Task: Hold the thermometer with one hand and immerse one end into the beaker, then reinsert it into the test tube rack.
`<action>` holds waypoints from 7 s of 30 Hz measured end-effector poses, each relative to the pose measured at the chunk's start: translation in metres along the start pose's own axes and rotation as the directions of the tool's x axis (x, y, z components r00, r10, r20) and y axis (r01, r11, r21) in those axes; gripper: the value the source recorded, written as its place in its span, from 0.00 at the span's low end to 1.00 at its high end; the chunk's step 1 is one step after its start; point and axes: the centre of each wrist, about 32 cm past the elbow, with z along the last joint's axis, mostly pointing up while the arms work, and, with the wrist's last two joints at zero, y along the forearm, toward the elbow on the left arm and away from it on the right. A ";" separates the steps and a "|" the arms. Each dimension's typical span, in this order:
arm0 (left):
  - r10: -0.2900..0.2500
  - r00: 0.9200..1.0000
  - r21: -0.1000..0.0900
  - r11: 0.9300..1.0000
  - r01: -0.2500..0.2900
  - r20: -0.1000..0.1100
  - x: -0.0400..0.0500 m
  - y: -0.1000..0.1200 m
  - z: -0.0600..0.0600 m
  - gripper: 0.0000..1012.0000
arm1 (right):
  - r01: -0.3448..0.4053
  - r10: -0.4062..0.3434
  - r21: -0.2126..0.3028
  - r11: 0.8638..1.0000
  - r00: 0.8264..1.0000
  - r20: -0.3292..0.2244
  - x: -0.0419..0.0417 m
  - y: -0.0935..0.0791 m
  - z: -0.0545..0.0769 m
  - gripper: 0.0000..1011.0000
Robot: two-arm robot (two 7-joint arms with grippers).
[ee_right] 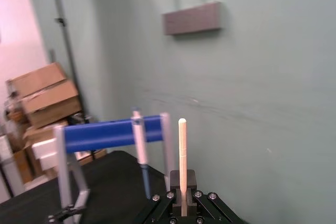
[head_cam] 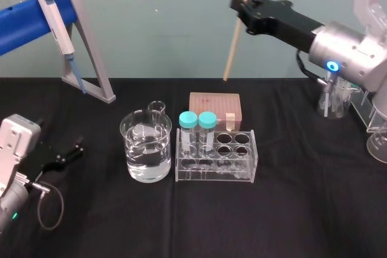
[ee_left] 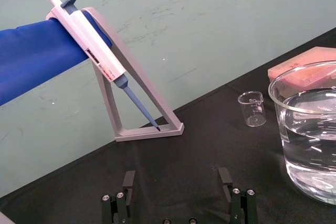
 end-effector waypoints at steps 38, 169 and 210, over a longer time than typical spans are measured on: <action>0.000 1.000 0.000 1.000 0.000 0.000 0.0000 0.000 0.000 0.99 | -0.279 0.287 -0.112 0.954 0.956 0.057 -0.0565 0.104 -0.116 0.05; 0.000 1.000 0.000 1.000 0.000 0.000 0.0000 0.000 0.000 0.99 | -0.234 0.240 -0.154 0.960 0.971 0.022 -0.0429 0.103 -0.154 0.05; 0.000 1.000 0.000 1.000 0.000 0.000 0.0000 0.000 0.000 0.99 | -0.234 0.240 -0.154 0.960 0.971 0.022 -0.0429 0.103 -0.154 0.05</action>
